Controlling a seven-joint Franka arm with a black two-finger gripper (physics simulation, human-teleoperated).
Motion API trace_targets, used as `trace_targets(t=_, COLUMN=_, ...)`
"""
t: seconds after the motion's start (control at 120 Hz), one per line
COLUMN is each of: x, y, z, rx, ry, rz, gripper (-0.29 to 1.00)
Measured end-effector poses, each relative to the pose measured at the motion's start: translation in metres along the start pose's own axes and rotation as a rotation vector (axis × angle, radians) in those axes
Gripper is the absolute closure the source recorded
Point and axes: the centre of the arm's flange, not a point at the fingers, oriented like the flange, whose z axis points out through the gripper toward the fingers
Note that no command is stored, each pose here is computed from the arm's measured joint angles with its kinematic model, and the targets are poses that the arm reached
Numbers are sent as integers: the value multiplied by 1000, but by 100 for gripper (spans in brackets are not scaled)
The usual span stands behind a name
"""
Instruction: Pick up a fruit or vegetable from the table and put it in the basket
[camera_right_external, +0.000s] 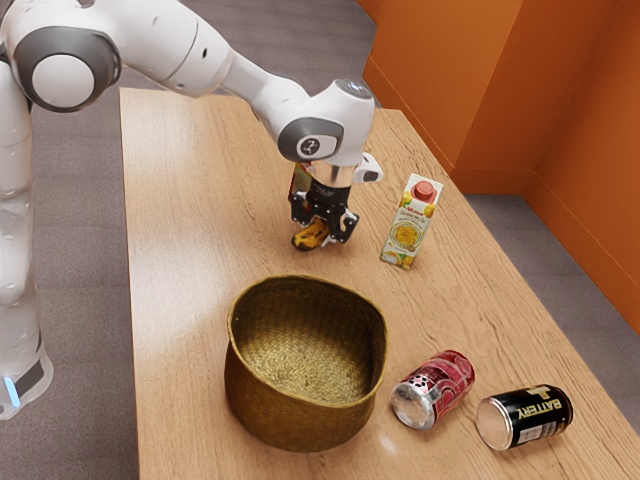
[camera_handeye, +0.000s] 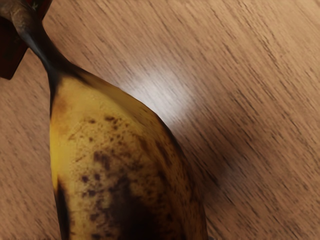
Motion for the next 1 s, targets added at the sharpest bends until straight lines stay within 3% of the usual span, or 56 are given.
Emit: trace_targets(t=1.0, x=-13, y=12, z=-17, rx=-17, ry=11, rz=12, gripper=56)
